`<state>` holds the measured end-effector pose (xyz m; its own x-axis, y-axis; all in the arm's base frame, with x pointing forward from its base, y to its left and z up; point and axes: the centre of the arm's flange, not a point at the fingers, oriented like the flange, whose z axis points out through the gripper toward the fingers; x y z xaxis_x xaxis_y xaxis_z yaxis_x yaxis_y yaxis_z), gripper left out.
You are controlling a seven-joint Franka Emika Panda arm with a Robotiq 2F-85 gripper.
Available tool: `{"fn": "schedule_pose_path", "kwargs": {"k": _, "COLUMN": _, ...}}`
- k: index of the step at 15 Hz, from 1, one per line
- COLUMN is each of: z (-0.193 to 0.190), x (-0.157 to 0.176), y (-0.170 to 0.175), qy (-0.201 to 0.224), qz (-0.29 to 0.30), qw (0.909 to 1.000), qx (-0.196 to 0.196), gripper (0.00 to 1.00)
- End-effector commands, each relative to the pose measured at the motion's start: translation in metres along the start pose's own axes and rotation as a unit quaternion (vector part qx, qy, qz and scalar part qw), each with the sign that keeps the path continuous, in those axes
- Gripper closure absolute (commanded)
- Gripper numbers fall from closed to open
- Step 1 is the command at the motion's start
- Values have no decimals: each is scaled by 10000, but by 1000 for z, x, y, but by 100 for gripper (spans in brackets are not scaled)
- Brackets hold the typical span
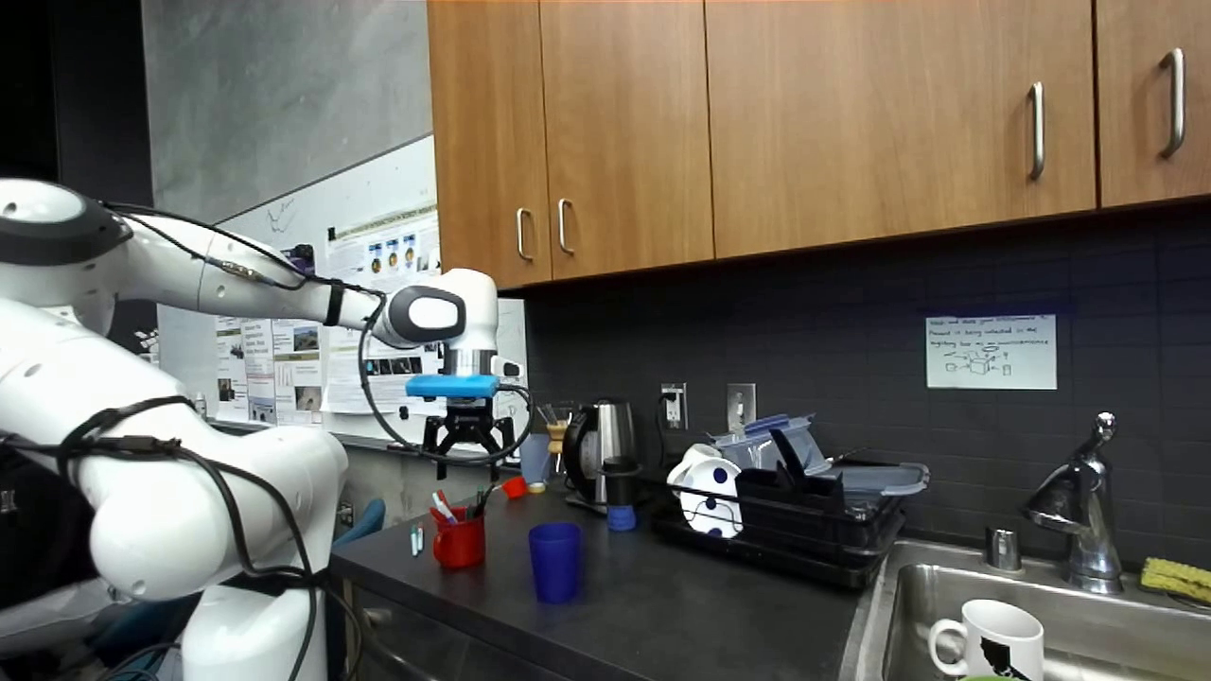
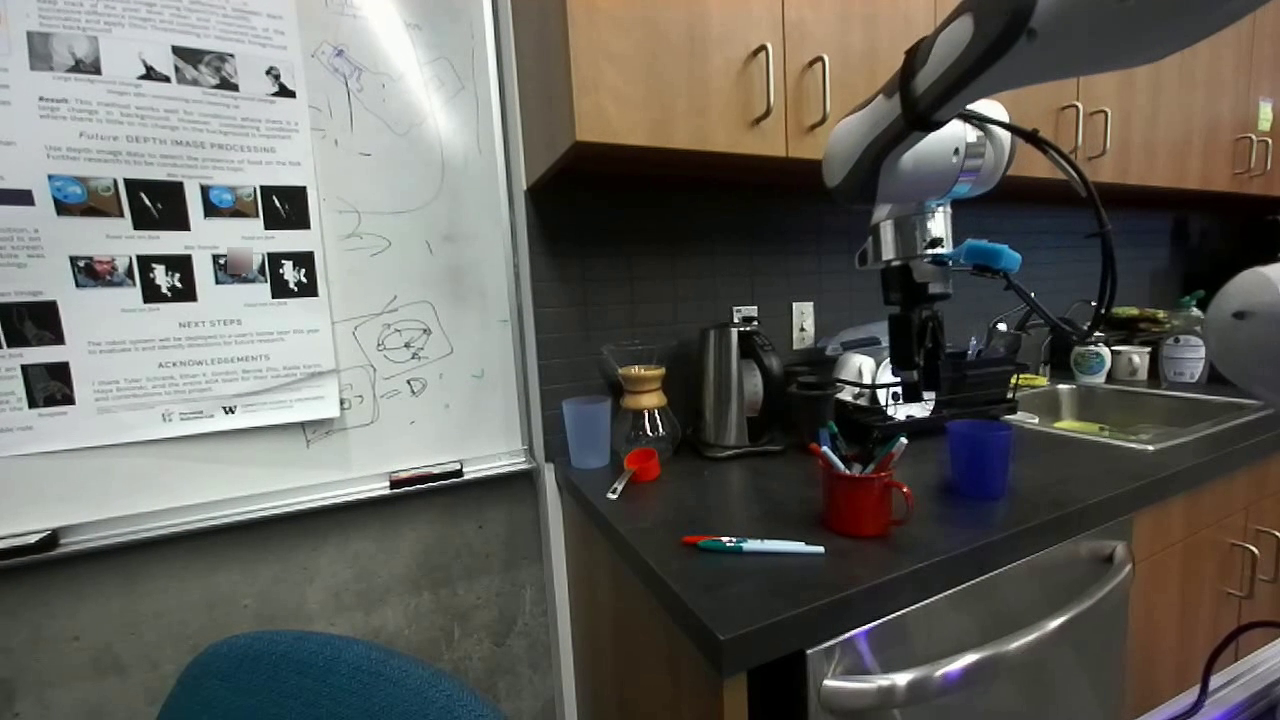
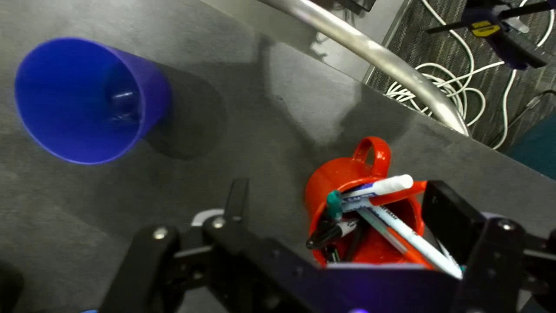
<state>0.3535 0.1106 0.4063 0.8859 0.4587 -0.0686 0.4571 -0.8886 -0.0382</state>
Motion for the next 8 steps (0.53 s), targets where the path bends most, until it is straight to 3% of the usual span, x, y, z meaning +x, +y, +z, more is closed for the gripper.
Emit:
{"fn": "schedule_pose_path", "kwargs": {"k": 1, "z": 6, "x": -3, "y": -18, "qy": -105, "qz": -143, "qw": 9998, "qx": 88, "gripper": 0}}
{"fn": "schedule_pose_path", "kwargs": {"k": 8, "z": 29, "x": 12, "y": -33, "qy": -24, "qz": 67, "qw": 9996, "qx": 267, "gripper": 0}}
